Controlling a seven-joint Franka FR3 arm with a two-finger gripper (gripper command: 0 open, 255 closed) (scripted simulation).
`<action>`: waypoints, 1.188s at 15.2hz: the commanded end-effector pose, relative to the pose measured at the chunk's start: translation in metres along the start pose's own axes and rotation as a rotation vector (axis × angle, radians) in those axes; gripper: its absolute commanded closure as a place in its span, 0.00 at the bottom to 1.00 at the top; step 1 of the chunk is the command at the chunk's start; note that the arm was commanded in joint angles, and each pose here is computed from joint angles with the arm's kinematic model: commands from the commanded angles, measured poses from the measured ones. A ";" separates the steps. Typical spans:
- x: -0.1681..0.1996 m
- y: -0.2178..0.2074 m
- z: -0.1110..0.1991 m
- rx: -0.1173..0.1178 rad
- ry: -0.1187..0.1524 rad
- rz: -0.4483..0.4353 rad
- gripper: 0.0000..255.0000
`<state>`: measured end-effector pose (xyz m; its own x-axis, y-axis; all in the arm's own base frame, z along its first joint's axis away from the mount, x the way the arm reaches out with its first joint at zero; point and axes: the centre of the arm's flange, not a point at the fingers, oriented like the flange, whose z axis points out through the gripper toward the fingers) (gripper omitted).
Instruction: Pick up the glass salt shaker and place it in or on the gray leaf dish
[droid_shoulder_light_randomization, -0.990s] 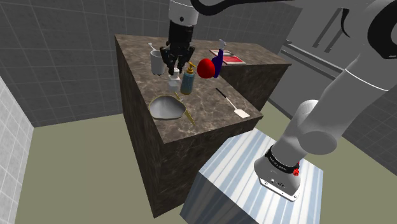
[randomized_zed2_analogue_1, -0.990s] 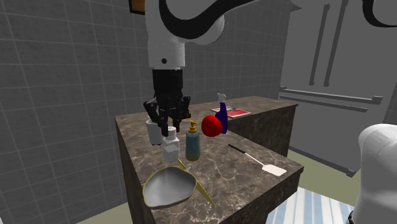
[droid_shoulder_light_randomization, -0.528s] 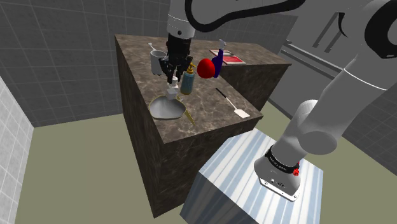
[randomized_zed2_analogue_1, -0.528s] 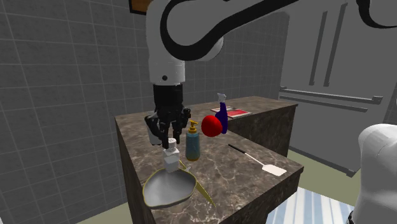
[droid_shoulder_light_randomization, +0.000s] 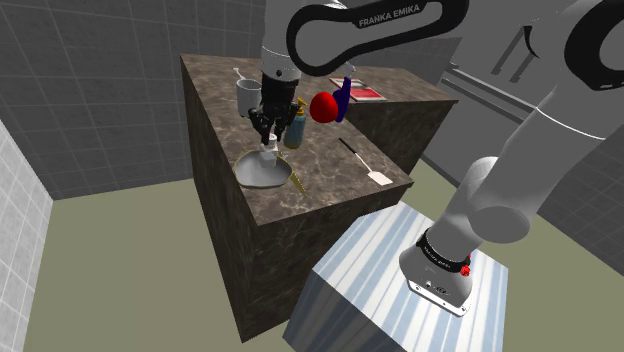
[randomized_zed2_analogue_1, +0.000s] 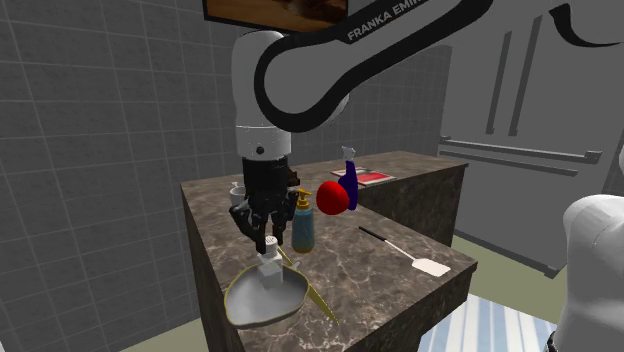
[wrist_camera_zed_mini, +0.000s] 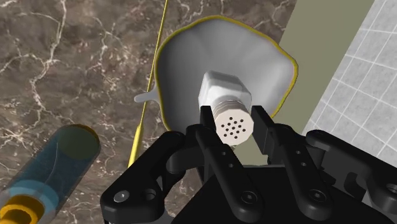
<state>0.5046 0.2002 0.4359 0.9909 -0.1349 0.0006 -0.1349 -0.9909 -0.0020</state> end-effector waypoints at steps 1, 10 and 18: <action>0.000 0.000 0.011 0.000 0.000 0.000 1.00; 0.000 0.000 0.018 0.000 0.000 0.000 1.00; 0.000 0.000 -0.009 0.000 0.000 0.000 0.00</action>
<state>0.5027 0.2015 0.4350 0.9909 -0.1348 0.0020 -0.1348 -0.9909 -0.0028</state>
